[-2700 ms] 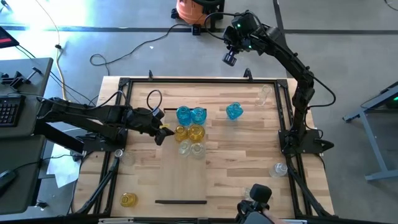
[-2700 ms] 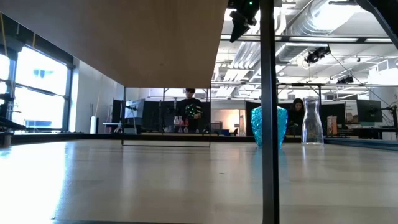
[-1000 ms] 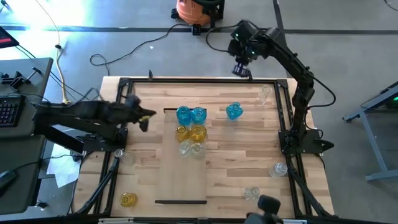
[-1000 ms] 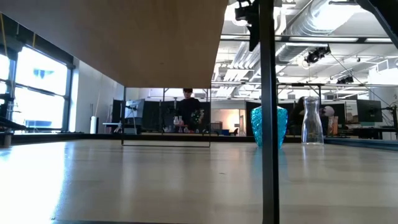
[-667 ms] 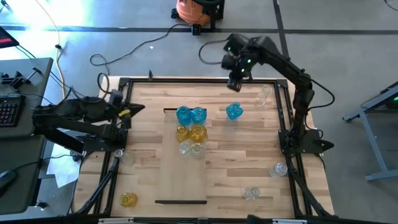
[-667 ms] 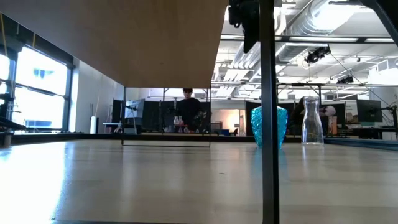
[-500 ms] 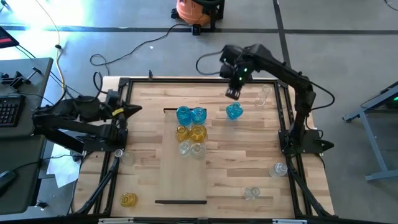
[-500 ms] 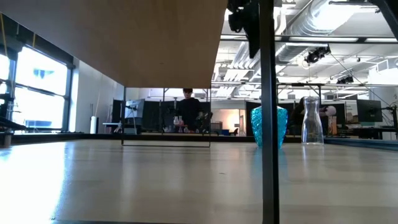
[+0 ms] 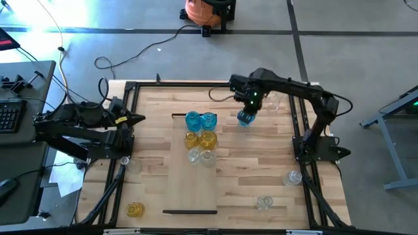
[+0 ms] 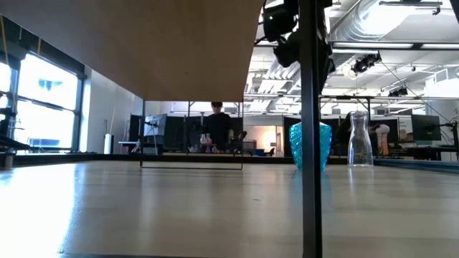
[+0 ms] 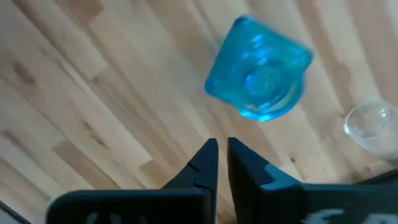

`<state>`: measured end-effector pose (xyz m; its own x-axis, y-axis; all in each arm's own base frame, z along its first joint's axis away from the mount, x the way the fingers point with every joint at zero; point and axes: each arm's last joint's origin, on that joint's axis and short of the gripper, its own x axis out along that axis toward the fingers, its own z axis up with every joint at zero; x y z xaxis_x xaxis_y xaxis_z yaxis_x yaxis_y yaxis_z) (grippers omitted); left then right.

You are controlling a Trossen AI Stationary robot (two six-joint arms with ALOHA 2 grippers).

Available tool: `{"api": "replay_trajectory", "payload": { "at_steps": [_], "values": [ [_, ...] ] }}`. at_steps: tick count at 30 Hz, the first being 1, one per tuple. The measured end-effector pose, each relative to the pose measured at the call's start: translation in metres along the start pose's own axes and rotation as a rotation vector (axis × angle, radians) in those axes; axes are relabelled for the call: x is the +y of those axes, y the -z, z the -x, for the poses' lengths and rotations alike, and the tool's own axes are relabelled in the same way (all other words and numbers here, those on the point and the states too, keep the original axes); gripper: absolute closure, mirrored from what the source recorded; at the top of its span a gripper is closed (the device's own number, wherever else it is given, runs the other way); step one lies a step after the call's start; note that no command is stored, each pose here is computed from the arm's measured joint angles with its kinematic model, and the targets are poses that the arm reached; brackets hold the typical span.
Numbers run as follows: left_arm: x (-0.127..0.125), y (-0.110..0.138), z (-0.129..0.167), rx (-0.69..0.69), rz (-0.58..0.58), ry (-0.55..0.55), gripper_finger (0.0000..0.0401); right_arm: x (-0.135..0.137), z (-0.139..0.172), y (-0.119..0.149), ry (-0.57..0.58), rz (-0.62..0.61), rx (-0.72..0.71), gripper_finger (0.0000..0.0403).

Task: Sort vases onto shelf
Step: Put the blue vase on the shelf to align with the other blue vases

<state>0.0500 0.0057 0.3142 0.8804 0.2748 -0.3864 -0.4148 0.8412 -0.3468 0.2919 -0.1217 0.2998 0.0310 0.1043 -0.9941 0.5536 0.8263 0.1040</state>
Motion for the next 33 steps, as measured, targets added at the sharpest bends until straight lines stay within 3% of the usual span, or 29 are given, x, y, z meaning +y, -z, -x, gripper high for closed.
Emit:
{"api": "replay_trajectory", "payload": {
  "at_steps": [4,9,20,27,33],
  "values": [
    [0.000,0.001,0.000,0.023,-0.005,0.012,0.0401,0.011,-0.004,0.007,0.048,0.025,0.012,0.0352],
    [0.001,0.004,0.000,0.056,-0.015,0.011,0.0401,0.020,0.000,0.001,0.045,0.097,-0.080,0.0298],
    [0.001,0.004,0.000,0.066,-0.012,0.032,0.0400,0.014,0.002,-0.006,0.037,0.207,-0.137,0.0178],
    [0.001,0.004,0.000,0.066,-0.012,0.033,0.0400,-0.002,0.003,-0.010,0.097,0.230,-0.144,0.0163],
    [0.001,0.004,0.000,0.065,-0.012,0.032,0.0400,-0.013,-0.017,-0.007,0.017,0.212,-0.073,0.0169]
  ]
}}
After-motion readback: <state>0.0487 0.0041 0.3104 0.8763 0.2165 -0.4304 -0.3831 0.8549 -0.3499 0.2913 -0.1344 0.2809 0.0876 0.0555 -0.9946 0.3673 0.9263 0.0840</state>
